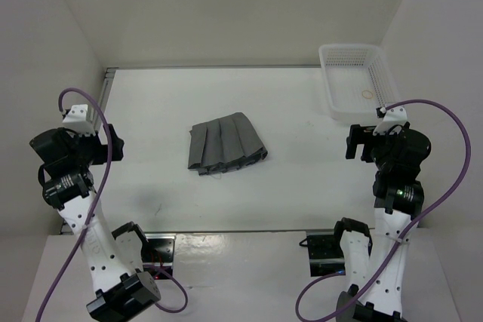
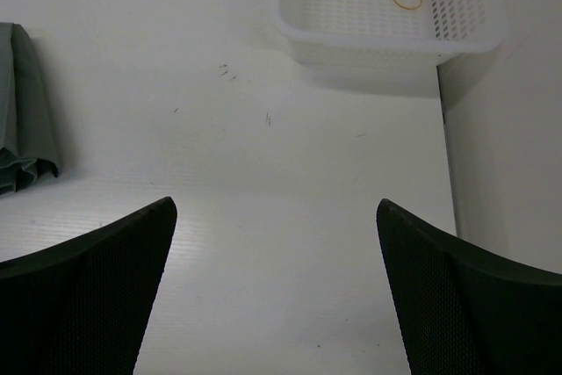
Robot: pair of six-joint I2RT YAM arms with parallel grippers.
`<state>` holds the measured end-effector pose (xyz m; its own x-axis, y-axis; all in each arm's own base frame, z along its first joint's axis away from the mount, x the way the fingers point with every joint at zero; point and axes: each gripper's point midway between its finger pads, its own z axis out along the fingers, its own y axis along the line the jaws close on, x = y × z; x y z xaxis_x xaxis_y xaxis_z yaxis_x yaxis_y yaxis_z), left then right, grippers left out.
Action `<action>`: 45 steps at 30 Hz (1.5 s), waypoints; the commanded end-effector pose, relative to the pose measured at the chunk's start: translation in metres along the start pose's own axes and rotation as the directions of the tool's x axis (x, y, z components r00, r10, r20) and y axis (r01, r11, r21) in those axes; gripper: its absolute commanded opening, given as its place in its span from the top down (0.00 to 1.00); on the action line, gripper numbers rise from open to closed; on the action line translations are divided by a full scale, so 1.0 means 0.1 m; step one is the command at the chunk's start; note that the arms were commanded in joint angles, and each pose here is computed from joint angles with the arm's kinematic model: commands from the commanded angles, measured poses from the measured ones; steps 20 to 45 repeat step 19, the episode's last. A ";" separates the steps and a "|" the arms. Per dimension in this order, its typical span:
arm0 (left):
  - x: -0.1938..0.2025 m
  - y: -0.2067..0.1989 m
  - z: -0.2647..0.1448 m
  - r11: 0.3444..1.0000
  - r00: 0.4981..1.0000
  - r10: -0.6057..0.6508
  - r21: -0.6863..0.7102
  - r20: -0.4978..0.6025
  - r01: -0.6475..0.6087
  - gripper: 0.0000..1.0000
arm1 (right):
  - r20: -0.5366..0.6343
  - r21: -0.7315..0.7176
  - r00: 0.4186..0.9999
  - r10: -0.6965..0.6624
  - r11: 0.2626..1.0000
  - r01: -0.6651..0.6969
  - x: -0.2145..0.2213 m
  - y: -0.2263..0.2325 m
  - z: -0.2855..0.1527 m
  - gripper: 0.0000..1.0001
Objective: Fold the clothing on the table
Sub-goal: Fold the skirt
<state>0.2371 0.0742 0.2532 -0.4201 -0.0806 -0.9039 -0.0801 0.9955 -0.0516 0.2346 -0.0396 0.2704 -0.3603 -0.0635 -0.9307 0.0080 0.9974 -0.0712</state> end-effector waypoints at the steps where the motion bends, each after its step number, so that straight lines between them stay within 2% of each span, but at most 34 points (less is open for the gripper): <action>1: -0.11 -0.01 -0.03 1.000 0.999 0.027 0.006 0.042 -0.028 0.00 | 0.053 0.025 0.999 -0.005 1.000 0.004 -0.13 -0.06 0.02 0.01; 45: -0.11 -0.03 -0.03 0.999 0.999 0.027 0.015 0.044 -0.028 0.00 | 0.053 0.025 0.999 -0.005 1.000 0.004 -0.11 -0.06 0.03 0.01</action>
